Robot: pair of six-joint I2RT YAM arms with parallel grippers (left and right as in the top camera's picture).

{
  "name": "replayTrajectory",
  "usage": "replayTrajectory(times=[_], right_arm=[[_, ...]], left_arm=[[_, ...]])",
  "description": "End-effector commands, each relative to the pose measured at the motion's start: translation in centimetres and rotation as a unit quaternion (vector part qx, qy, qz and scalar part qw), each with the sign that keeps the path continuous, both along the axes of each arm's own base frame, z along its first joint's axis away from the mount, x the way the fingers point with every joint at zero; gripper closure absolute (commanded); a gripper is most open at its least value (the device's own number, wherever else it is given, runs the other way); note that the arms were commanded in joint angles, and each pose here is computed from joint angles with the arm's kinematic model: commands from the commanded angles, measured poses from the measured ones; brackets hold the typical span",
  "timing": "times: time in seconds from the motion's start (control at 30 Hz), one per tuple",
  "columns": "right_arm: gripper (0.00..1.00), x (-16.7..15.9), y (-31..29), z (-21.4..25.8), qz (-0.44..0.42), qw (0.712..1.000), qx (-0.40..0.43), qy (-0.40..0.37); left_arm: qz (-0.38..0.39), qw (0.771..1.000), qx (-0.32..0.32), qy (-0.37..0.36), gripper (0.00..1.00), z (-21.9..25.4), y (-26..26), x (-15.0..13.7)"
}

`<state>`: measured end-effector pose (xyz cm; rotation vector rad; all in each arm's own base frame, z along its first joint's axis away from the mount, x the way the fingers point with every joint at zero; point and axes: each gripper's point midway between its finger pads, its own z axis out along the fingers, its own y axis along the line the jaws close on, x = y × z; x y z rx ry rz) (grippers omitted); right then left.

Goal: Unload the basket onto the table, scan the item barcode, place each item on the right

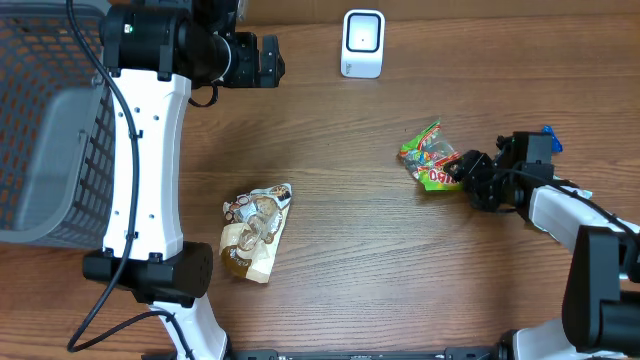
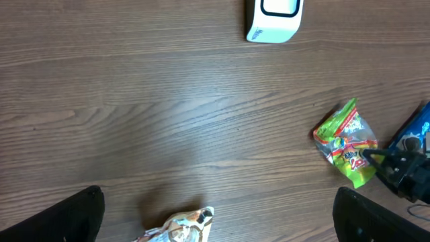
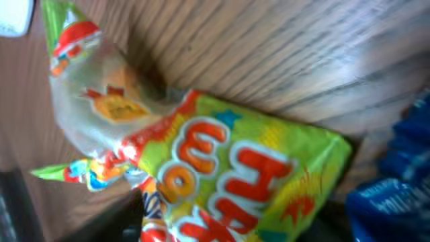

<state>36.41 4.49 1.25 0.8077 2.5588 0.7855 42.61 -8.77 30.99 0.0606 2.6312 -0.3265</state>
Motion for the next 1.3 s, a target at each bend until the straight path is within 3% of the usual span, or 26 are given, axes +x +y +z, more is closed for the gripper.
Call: replayTrajectory(times=[0.0, 0.17, 0.3, 0.37, 0.73, 0.87, 0.97, 1.17, 1.27], right_arm=[[0.47, -1.1, -1.1, -3.0, 0.007, 0.999, -0.047, 0.024], [0.48, -0.2, -1.0, -4.0, 0.02, 0.998, -0.054, 0.008], [0.32, 1.0, -1.1, -3.6, 0.018, 0.998, -0.057, -0.02], [0.29, 1.6, -1.2, -3.3, 0.017, 0.998, -0.058, -0.035], [0.3, 2.2, 1.9, -3.9, 0.053, 0.994, -0.074, -0.056], [0.3, 1.9, 1.4, -5.1, 0.002, 0.992, -0.121, -0.026], [0.4, 2.0, 1.7, -5.3, -0.012, 0.992, -0.124, -0.024], [0.89, 2.1, 1.9, -5.2, -0.009, 0.992, -0.124, -0.028], [0.96, 2.4, 2.5, -4.5, 0.016, 0.992, -0.115, -0.042]], left_arm=[[-0.001, 1.0, 0.003, -0.01, 0.0, 0.6, 0.2, -0.1], [-0.001, 1.0, 0.003, -0.01, 0.0, 0.6, 0.2, -0.1], [-0.001, 1.0, 0.003, -0.01, 0.0, 0.6, 0.2, -0.1], [-0.001, 1.0, 0.003, -0.01, 0.0, 0.6, 0.2, -0.1], [-0.001, 1.0, 0.003, -0.01, 0.0, 0.6, 0.2, -0.1], [-0.001, 1.0, 0.003, -0.01, 0.0, 0.6, 0.2, -0.1], [-0.001, 1.0, 0.003, -0.01, 0.0, 0.6, 0.2, -0.1], [-0.001, 1.0, 0.003, -0.01, 0.0, 0.6, 0.2, -0.1], [-0.001, 1.0, 0.003, -0.01, 0.0, 0.6, 0.2, -0.1]])
